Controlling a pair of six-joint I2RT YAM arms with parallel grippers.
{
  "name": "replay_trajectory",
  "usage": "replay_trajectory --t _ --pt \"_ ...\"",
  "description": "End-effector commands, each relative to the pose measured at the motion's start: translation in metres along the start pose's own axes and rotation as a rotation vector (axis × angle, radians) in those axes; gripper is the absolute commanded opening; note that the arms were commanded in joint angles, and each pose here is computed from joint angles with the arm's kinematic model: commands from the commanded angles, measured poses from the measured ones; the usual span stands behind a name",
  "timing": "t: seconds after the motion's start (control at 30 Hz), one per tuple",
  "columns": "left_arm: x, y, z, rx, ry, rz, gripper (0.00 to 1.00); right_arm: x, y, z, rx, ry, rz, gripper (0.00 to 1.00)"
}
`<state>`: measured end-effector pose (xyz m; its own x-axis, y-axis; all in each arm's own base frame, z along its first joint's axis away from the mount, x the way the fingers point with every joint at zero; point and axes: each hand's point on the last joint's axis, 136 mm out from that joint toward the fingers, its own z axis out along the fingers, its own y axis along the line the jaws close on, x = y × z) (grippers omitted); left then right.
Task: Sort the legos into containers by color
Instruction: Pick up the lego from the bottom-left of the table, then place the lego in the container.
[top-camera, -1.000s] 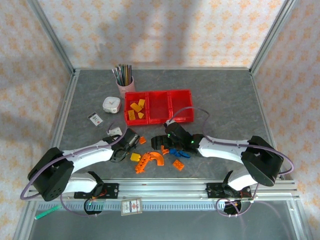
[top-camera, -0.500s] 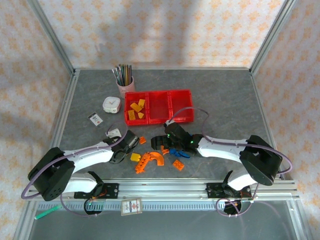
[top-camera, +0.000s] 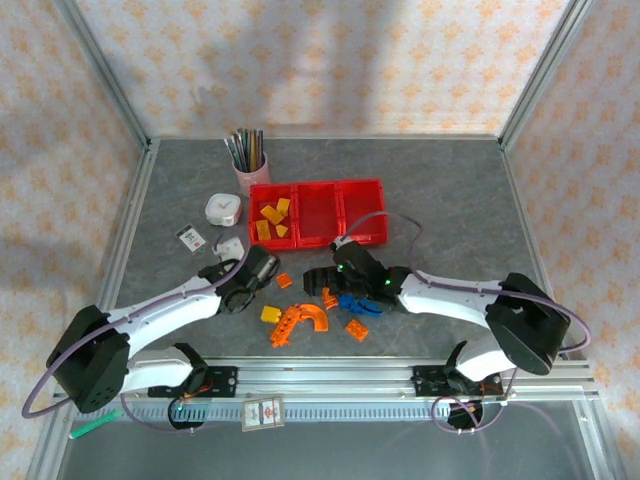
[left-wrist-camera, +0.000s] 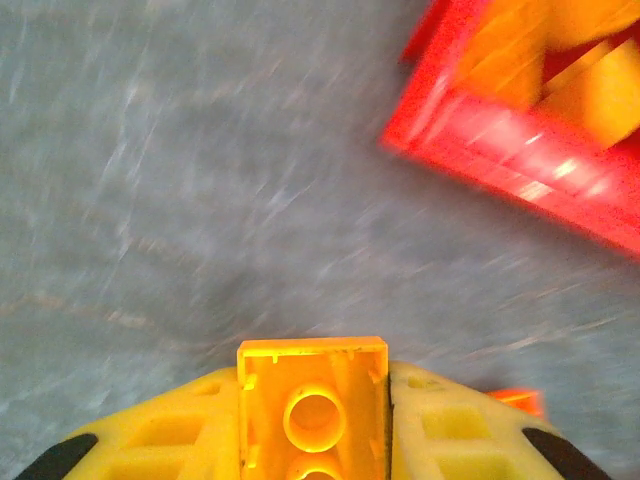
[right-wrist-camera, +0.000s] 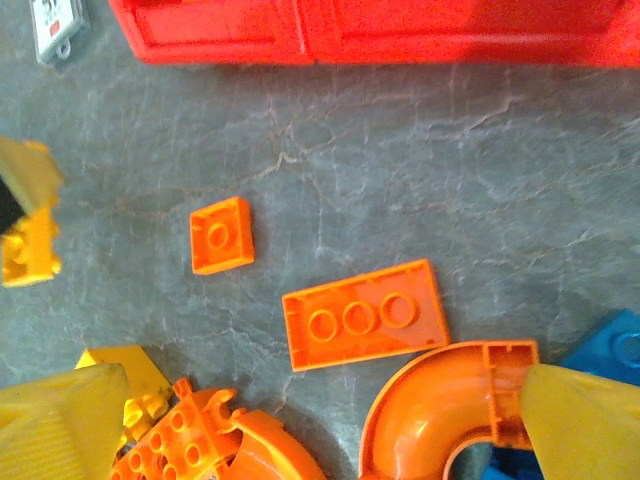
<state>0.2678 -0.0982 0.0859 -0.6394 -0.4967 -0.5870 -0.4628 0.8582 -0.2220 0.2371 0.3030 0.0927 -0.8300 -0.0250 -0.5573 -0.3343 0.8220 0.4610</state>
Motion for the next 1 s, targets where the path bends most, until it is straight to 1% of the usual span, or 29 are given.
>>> replay_trajectory --t 0.0,0.17,0.3,0.47,0.6,0.7,0.77,0.97 --pt "-0.048 -0.013 -0.011 -0.027 -0.116 0.052 0.33 -0.025 -0.005 -0.012 0.003 -0.062 0.045 1.0" --pt "-0.092 -0.045 0.0 -0.015 -0.152 0.069 0.33 -0.045 -0.015 -0.021 0.027 -0.114 0.057 1.0" --pt "-0.114 -0.068 0.019 -0.021 -0.15 0.092 0.33 -0.056 -0.019 -0.024 0.045 -0.146 0.045 1.0" --pt "-0.123 -0.084 0.054 -0.064 -0.135 0.136 0.34 -0.056 -0.023 -0.02 0.067 -0.139 0.033 1.0" --pt "-0.125 -0.088 0.079 -0.099 -0.12 0.155 0.36 -0.059 -0.025 -0.02 0.085 -0.138 0.018 1.0" --pt "-0.128 -0.09 0.084 -0.12 -0.118 0.166 0.42 -0.062 -0.025 -0.022 0.098 -0.142 0.009 1.0" --pt "-0.129 -0.095 0.084 -0.098 -0.115 0.17 0.5 -0.063 -0.024 -0.024 0.096 -0.145 0.004 1.0" --pt "-0.132 -0.096 0.069 -0.063 -0.108 0.179 0.58 -0.063 -0.022 -0.027 0.095 -0.134 -0.017 1.0"
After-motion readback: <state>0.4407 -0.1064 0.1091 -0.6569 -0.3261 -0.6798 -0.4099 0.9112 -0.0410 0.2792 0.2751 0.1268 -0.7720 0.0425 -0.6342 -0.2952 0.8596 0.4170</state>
